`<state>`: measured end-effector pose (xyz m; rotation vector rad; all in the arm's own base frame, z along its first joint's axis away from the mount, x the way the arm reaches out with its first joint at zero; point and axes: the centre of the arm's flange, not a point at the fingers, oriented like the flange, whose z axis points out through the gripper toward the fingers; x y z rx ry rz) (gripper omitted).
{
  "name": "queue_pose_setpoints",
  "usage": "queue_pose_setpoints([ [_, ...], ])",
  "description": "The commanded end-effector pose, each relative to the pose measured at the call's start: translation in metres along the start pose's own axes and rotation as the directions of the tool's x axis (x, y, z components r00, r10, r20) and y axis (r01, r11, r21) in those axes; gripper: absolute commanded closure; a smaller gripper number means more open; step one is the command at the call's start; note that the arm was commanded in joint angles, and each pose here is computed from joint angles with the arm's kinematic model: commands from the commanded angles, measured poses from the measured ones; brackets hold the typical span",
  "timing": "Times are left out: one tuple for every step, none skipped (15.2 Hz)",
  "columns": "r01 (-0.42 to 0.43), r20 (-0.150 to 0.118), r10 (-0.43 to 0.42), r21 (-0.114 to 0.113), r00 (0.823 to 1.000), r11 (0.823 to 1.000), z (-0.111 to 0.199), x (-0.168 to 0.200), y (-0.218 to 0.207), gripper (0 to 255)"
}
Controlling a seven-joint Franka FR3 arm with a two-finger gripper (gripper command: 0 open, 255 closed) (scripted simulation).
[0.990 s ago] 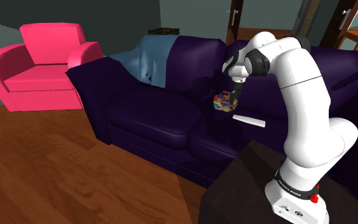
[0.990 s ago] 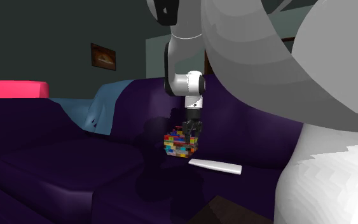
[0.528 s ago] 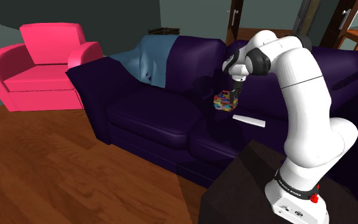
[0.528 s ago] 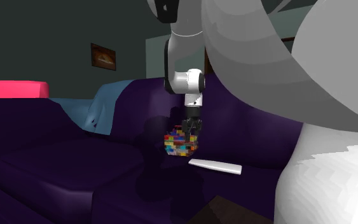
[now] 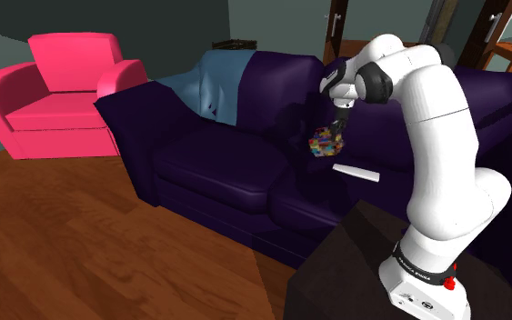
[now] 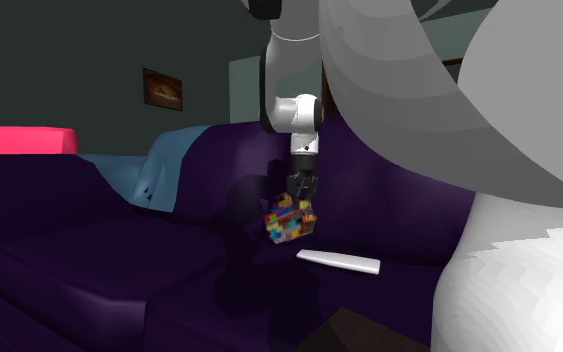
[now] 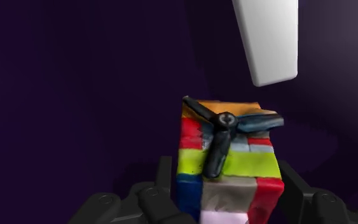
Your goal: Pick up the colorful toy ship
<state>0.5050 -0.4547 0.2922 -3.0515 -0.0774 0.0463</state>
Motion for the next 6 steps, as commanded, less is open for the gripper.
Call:
queue_pose_setpoints([
  [0.000,-0.001,0.000,-0.001,1.000,1.000,-0.012,0.000,0.001,255],
  [0.000,-0.001,0.000,-0.001,1.000,1.000,-0.017,0.000,0.000,255],
  [0.000,-0.001,0.000,-0.001,1.000,1.000,-0.022,0.000,0.000,255],
  [0.000,-0.001,0.000,-0.001,1.000,1.000,-0.028,0.000,-0.001,255],
  [0.000,-0.001,0.000,-0.001,1.000,1.000,-0.028,0.000,-0.001,255],
  [0.000,-0.001,0.000,-0.001,1.000,1.000,-0.028,0.000,-0.001,255],
])
